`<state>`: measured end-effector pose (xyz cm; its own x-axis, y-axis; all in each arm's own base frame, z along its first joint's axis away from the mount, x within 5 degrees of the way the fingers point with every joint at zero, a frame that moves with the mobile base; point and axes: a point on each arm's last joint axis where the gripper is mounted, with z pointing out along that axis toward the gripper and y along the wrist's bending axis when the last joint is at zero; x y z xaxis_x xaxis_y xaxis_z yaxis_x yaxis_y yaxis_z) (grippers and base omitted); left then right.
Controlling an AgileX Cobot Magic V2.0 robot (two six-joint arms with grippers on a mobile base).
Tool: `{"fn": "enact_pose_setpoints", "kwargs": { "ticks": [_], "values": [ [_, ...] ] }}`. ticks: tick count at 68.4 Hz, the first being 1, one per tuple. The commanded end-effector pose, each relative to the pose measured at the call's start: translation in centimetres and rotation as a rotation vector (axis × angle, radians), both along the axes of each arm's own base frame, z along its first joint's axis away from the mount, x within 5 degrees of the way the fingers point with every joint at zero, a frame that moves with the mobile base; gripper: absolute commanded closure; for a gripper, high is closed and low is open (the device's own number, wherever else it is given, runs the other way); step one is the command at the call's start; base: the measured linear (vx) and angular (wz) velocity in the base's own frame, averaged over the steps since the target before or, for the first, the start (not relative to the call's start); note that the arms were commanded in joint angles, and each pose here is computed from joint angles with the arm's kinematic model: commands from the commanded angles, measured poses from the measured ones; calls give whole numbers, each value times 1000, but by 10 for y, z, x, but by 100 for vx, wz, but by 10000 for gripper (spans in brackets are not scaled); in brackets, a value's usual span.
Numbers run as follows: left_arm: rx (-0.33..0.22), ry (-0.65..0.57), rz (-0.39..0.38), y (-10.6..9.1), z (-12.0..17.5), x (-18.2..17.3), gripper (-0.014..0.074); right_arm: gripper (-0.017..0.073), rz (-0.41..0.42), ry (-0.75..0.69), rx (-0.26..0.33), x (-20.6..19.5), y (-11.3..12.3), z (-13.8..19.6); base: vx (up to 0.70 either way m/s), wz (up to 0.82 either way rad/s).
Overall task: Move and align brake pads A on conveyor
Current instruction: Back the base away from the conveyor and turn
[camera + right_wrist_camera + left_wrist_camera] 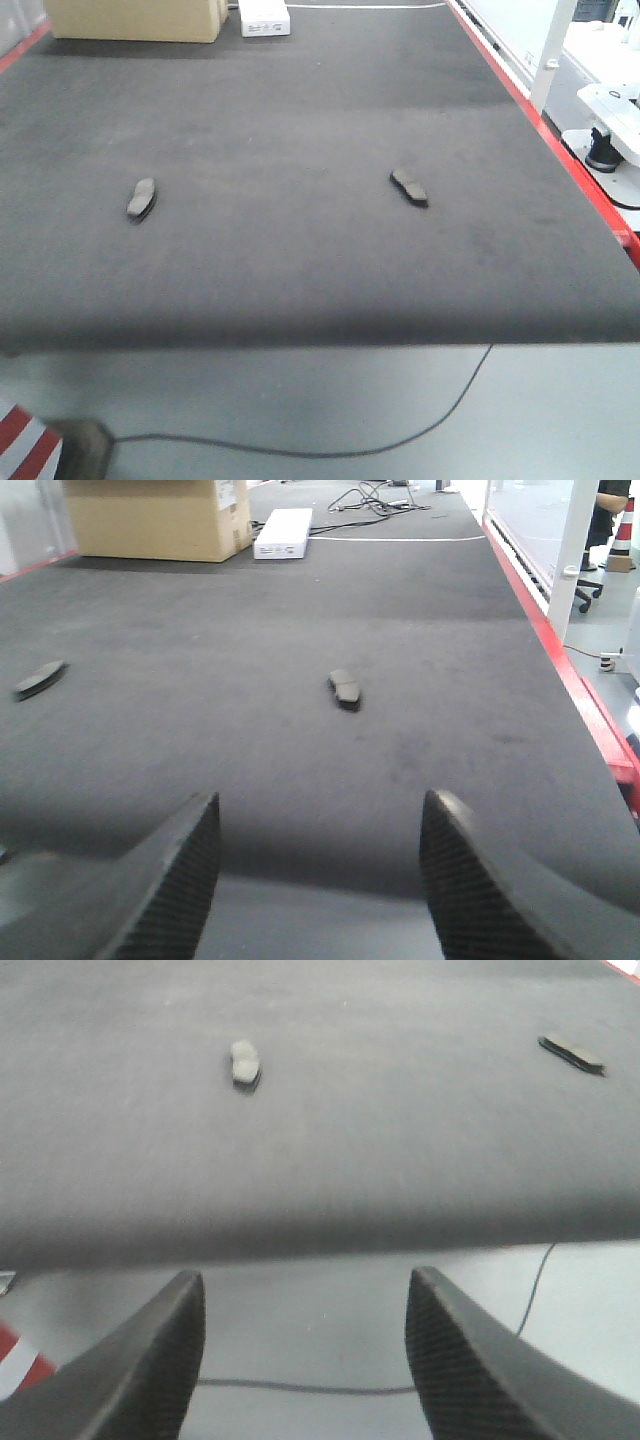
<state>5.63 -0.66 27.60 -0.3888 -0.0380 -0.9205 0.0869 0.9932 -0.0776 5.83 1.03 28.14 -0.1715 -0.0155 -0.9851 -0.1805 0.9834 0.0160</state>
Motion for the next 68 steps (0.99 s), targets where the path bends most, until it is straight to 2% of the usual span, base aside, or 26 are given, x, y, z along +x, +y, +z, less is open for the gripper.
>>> {"fn": "enact_pose_setpoints", "kwargs": {
  "ticks": [1,49,68],
  "values": [
    [-21,-89,-6,-1,14,3,160,127,1,-90,0,1,0,14,-44,9],
    [-21,-89,-6,-1,14,3,160,127,1,-90,0,1,0,14,-34,3],
    [-21,-89,-6,-1,14,3,160,127,1,-90,0,1,0,14,-15,-35]
  ]
}}
